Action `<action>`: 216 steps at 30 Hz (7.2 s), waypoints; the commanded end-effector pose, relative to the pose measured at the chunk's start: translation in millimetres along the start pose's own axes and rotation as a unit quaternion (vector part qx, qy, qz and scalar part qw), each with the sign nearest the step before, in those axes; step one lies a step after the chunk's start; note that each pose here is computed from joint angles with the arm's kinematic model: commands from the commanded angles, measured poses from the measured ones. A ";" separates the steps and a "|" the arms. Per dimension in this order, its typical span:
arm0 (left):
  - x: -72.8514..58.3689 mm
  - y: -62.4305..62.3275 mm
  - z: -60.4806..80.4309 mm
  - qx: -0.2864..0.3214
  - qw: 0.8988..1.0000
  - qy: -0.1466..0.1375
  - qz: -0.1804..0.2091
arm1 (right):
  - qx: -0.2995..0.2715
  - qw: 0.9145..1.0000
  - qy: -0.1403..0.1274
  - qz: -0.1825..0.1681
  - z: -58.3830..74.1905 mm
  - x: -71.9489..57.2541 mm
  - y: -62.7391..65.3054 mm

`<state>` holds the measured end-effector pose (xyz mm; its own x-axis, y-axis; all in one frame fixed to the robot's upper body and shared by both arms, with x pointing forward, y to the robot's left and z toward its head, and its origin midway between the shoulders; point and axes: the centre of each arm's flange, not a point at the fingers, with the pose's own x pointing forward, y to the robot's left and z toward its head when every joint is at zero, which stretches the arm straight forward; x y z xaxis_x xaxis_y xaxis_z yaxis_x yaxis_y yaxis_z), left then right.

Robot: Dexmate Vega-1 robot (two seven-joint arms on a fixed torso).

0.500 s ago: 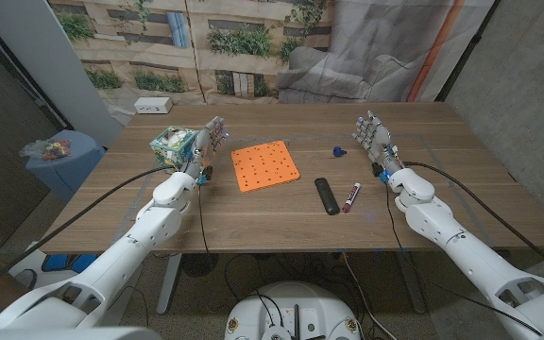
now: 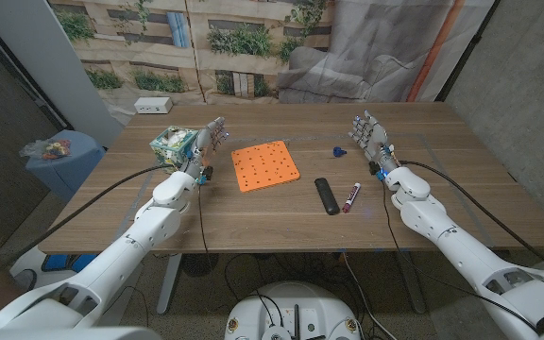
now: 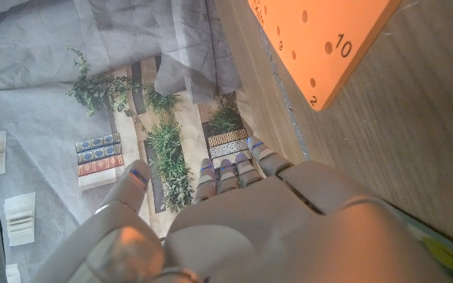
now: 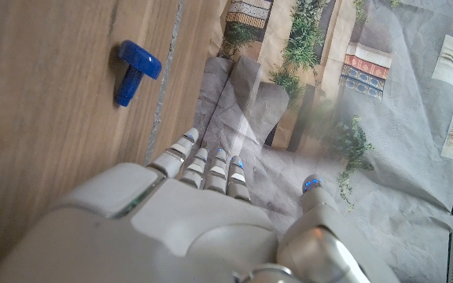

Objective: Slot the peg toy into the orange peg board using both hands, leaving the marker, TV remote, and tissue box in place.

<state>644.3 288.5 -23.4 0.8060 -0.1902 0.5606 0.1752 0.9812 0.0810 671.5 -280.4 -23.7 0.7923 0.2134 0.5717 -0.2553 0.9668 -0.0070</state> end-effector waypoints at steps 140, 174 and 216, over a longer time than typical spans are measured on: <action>-27.3 -13.4 -6.0 0.073 0.993 0.045 0.075 | -0.779 0.556 0.138 0.254 125.3 78.2 31.3; -23.5 -13.6 -16.0 0.068 0.992 0.062 0.082 | -0.819 0.485 0.165 0.260 88.5 74.6 55.2; -30.6 -18.8 -30.2 0.051 0.993 0.066 0.079 | -0.868 0.395 0.160 0.256 67.0 78.8 78.1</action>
<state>635.0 276.0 -62.0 0.8861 -0.0295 0.4625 -0.0158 0.9955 0.0938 674.4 -201.0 76.6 0.9829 0.1841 0.0025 0.1149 -0.6024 -0.7899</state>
